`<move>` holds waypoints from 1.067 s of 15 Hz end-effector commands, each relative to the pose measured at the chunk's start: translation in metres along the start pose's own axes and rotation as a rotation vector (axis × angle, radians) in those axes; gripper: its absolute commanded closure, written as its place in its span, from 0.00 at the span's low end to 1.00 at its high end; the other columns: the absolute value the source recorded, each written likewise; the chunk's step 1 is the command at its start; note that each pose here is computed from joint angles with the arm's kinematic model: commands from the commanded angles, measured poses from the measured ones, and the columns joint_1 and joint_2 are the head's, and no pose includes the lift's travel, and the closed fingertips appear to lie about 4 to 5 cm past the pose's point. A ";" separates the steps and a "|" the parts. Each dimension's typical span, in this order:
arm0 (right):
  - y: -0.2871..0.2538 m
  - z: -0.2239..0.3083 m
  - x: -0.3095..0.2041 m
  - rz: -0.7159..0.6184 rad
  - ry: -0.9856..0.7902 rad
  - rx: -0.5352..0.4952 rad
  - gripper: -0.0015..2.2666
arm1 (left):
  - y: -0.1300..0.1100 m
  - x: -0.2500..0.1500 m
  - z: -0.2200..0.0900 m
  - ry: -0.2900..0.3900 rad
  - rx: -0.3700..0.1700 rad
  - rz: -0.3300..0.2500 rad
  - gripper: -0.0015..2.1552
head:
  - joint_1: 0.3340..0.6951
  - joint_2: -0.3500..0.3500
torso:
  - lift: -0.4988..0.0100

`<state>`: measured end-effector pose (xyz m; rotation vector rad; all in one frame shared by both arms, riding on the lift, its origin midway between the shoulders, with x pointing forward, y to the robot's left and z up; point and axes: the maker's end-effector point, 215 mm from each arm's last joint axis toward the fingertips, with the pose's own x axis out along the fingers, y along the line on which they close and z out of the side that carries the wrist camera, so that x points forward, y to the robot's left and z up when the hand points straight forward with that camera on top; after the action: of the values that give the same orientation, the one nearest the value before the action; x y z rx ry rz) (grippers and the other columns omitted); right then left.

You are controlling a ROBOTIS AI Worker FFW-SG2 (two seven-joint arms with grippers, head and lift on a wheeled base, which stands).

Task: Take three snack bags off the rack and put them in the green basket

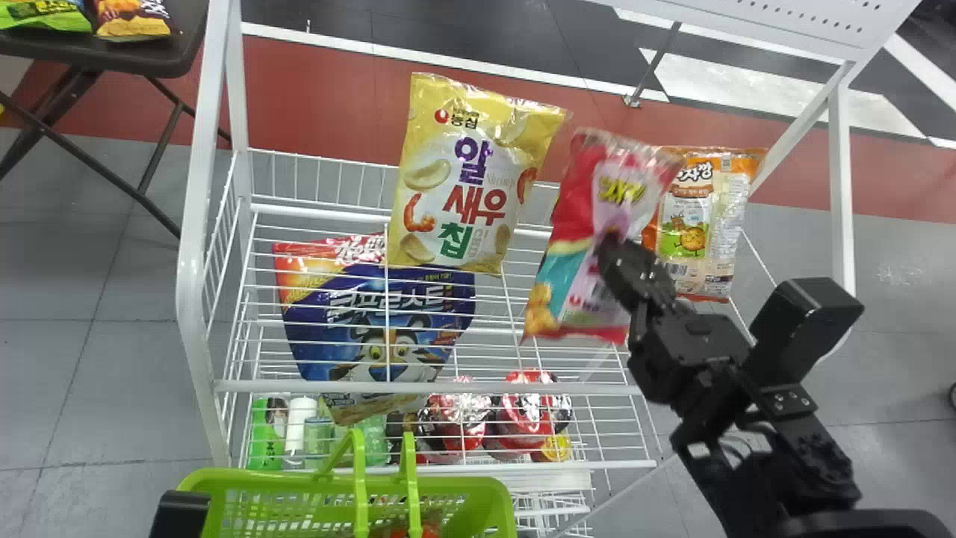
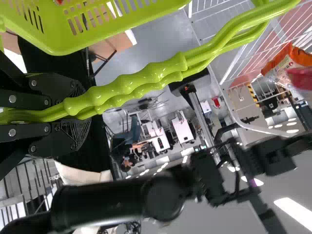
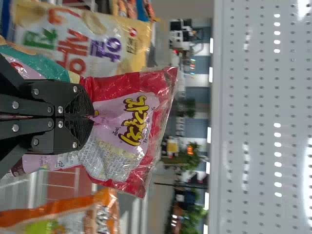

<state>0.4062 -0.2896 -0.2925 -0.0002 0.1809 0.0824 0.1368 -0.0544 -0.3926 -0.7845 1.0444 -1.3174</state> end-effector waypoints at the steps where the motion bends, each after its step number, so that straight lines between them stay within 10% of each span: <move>1: 0.021 -0.043 -0.029 0.054 0.217 0.055 0.99 | 0.001 0.000 0.006 -0.017 0.011 0.004 0.57 | 1.00 0.00 | 0.94; 10: 0.120 -0.164 -0.167 0.342 0.870 0.345 0.99 | 0.002 0.003 0.019 -0.027 0.040 0.013 0.57 | 1.00 0.00 | 0.94; 16: 0.180 -0.168 -0.155 0.509 0.825 0.357 0.99 | -0.001 0.005 0.017 -0.020 0.042 0.002 0.57 | 1.00 0.00 | 0.94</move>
<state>0.1929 -0.1373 -0.4327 0.3722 1.0897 0.5239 0.1534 -0.0604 -0.3863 -0.7622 0.9959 -1.3191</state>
